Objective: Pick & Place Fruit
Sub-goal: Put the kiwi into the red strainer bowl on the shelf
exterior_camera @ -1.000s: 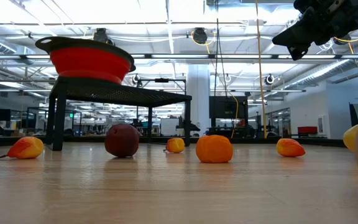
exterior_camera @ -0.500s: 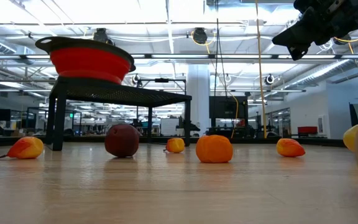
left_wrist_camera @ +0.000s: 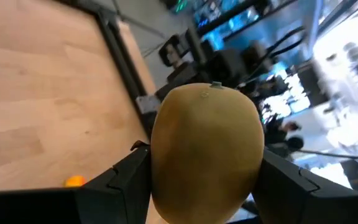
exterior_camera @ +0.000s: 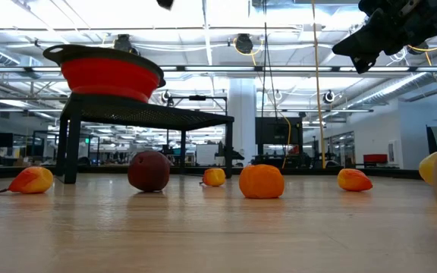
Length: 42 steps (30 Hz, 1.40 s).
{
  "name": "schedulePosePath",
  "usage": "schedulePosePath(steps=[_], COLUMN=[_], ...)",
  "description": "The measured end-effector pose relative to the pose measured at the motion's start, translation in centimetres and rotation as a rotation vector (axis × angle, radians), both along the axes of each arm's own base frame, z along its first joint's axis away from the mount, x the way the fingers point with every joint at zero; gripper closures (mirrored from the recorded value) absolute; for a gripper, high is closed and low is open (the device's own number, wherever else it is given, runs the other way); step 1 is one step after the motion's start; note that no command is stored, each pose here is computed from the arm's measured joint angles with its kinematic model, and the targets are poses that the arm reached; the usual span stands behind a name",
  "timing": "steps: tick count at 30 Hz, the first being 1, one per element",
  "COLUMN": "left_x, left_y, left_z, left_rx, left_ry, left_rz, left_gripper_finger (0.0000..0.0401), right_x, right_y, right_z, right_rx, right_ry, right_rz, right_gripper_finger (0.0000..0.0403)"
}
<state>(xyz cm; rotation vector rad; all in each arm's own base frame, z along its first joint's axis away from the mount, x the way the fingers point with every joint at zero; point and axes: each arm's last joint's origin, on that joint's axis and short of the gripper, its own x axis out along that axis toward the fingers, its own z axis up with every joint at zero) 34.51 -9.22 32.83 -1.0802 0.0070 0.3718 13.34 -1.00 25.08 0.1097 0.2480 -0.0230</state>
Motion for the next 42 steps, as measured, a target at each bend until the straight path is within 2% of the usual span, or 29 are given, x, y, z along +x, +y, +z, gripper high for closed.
schedulePosePath(steps=[9,18,27,35,42], left_x=[0.6,-3.2,-6.8,-9.9,-12.0], left_y=[5.4,9.9,13.2,14.9,15.7], left_z=[-0.3,3.0,6.0,6.7,5.7], left_rx=[0.013,0.126,0.183,0.164,0.092], left_ry=[0.11,0.27,0.606,0.859,1.076], left_rz=[-0.089,-0.048,0.028,0.12,0.151], left_gripper_finger=[0.0178,0.0178,0.0178,0.0178,0.0178], right_x=[0.0,0.1,0.2,0.3,0.3], right_y=[0.0,0.0,0.0,0.0,0.0], right_z=[0.0,-0.1,-0.2,-0.2,-0.2], right_rx=[0.0,0.001,0.003,0.003,0.004], right_ry=[0.0,0.006,0.016,0.019,0.019], right_rz=[0.0,-0.004,-0.006,-0.006,-0.006], right_gripper_finger=[0.0403,0.0403,0.0403,0.0403,0.0403])
